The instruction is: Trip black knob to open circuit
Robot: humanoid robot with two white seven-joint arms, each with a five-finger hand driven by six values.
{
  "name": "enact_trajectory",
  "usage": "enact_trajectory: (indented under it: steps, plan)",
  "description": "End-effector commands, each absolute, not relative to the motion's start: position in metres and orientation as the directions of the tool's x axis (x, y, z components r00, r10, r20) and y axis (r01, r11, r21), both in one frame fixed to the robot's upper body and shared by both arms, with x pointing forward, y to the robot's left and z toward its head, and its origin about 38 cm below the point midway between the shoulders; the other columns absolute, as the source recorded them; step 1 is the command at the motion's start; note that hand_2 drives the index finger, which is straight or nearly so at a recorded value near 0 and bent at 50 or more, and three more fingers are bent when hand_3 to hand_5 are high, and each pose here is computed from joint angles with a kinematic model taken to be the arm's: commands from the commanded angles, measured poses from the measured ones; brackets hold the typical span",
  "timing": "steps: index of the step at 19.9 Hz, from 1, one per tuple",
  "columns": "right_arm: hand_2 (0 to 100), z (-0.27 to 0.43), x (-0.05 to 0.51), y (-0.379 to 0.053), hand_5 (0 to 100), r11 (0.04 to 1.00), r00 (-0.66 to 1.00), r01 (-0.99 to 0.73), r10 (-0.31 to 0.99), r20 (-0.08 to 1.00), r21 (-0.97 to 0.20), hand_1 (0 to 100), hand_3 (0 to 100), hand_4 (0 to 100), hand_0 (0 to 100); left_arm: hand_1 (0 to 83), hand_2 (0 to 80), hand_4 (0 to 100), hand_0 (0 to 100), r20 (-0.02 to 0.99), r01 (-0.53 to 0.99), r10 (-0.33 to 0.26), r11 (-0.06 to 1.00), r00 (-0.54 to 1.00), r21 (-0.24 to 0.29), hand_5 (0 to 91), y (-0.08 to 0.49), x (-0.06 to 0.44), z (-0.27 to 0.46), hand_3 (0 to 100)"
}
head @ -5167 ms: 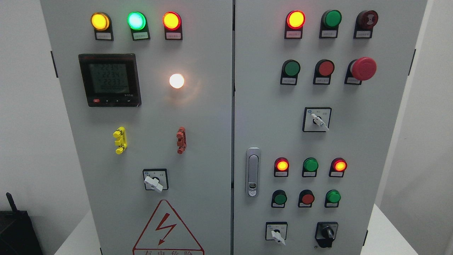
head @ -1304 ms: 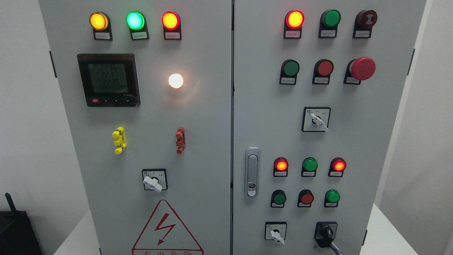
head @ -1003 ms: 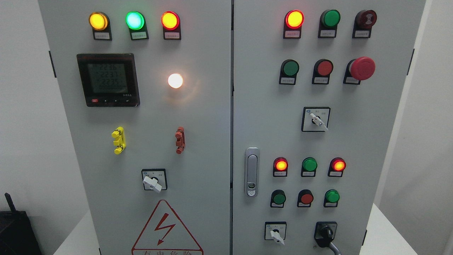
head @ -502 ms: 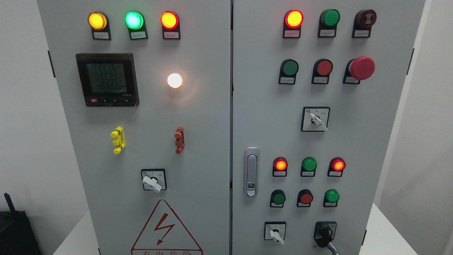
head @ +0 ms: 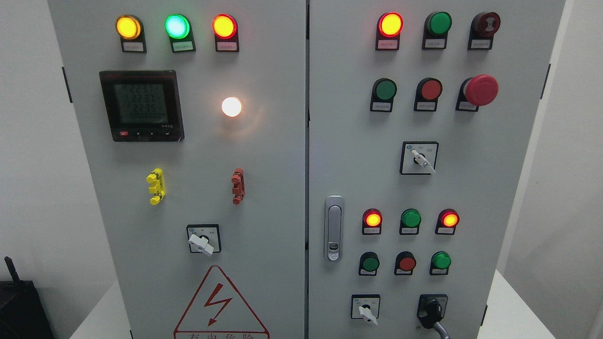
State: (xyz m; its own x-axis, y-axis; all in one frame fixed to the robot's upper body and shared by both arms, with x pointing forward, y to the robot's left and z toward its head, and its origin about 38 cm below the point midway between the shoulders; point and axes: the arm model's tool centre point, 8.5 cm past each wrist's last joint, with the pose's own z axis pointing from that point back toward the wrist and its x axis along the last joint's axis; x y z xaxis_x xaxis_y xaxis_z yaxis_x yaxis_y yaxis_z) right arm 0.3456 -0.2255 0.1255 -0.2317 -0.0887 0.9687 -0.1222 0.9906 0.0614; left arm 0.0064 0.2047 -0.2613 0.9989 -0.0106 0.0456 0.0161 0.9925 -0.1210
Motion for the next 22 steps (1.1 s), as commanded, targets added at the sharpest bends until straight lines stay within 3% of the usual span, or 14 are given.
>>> enact_trajectory:
  steps: [1,22]
  plan:
    - [2,0.1288,0.3437,-0.218,100,0.987,-0.241,-0.144,-0.1,0.965,0.066,0,100,100,0,38.9,0.0,0,12,0.061,0.019,-0.011,0.993,0.998,-0.119,0.0,0.2052,0.012,-0.2617,0]
    - [3,0.1352,0.3441,-0.2175,100,0.987,-0.263,-0.147,-0.103,0.959,0.066,0,100,100,0,38.9,0.0,0,12,0.061,0.017,-0.01,0.993,0.998,-0.119,0.0,0.2051,0.012,-0.2617,0]
